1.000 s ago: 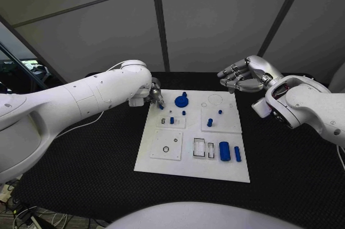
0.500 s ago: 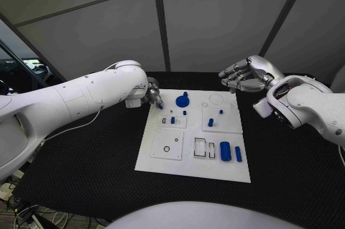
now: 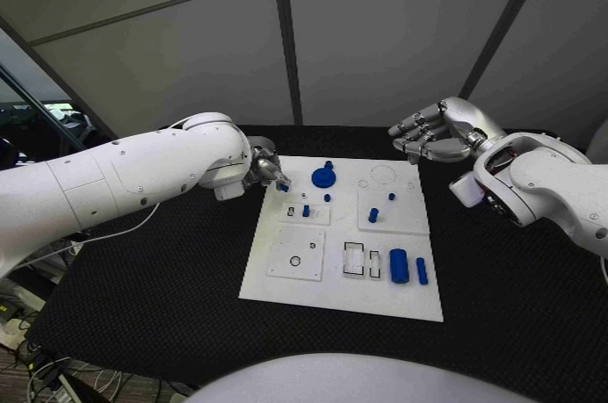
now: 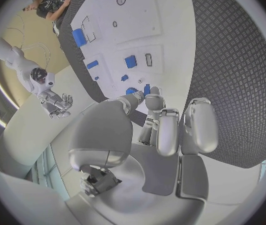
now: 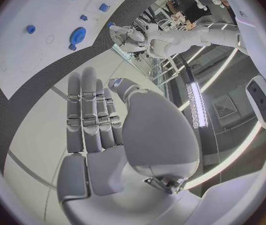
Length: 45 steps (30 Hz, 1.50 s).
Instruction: Assemble the parts on the task board
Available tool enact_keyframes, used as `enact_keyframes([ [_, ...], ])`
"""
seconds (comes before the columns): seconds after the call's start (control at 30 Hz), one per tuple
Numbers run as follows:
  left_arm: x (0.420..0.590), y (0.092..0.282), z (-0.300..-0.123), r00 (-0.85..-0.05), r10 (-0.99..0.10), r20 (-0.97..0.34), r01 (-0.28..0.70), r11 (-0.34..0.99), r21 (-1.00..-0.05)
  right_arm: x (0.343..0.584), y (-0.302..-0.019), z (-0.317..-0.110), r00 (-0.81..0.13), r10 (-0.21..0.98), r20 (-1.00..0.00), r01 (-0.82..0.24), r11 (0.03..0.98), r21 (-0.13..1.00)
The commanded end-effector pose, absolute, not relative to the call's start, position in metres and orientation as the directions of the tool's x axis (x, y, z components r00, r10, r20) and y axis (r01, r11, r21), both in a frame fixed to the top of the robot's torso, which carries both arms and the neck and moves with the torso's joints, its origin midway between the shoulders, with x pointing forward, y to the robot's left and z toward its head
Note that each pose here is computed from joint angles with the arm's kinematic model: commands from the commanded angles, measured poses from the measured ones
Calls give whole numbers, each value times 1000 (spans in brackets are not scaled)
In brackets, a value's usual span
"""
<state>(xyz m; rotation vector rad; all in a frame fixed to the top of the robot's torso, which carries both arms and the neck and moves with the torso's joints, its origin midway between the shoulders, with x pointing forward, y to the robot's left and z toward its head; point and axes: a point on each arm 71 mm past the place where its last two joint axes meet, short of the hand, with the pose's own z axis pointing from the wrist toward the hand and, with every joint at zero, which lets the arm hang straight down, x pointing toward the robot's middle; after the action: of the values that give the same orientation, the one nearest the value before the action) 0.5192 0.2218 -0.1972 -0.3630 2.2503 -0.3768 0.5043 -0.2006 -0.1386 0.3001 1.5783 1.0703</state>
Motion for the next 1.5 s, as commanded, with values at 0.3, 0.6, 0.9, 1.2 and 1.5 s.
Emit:
enact_keyframes([
  [0.3,501,217,-209,-558,-421,-715,-152,899,-410,505,-200,-138,-326,686,-650,-350,551,758],
  [0.6,497,212,-217,-558,-378,-739,-124,918,-377,505,-200,-138,-327,686,-650,-350,551,758],
  [0.9,495,209,-220,-587,-312,-747,-89,942,-324,505,-200,-138,-328,685,-650,-350,551,758],
  [1.2,493,207,-222,-614,-275,-740,-68,952,-297,505,-200,-138,-329,685,-650,-350,551,758],
  [1.5,492,206,-226,-626,-255,-737,-60,958,-280,505,-200,-138,-329,685,-650,-350,551,758],
])
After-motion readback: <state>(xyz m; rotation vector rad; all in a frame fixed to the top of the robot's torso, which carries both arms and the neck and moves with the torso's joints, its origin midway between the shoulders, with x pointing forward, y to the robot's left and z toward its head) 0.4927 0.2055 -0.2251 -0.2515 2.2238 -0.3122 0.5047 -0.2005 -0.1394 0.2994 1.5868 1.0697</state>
